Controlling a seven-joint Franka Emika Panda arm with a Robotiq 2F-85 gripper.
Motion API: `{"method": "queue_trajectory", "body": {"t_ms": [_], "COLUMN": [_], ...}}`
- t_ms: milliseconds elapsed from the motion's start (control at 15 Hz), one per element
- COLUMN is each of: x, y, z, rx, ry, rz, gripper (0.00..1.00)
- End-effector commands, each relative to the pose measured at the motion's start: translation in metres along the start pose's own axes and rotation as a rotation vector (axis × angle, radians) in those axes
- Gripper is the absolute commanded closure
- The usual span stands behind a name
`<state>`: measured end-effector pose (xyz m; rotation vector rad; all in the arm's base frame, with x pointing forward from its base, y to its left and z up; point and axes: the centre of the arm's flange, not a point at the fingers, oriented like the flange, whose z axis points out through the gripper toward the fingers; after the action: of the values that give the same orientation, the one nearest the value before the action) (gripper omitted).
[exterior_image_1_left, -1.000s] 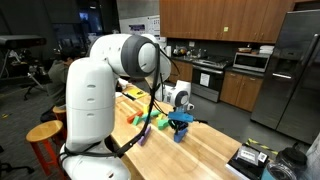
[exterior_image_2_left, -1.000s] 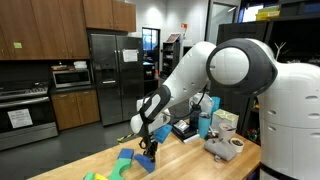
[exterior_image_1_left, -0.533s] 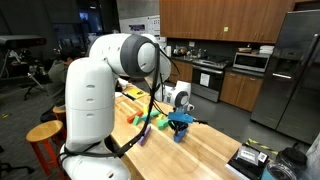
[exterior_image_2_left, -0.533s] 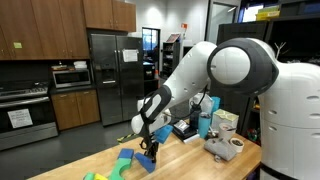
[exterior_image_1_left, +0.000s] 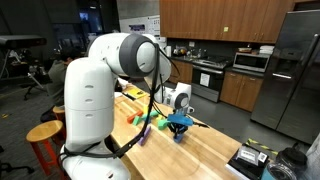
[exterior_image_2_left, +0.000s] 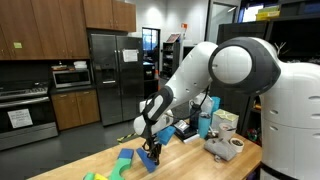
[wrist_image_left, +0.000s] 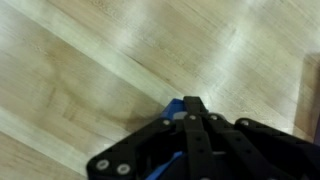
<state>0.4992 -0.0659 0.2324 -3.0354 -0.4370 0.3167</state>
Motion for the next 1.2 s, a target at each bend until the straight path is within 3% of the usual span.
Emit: {"method": "queue_trajectory", "body": {"t_ms": [0, 1133], "x": [-0.011, -0.022], "y": [0.007, 0.016], "z": [0.016, 0.038], "rx": [0.021, 0.039], "ry": [-0.006, -0.031], "rz": [0.006, 0.031], "gripper": [1.0, 1.0]}}
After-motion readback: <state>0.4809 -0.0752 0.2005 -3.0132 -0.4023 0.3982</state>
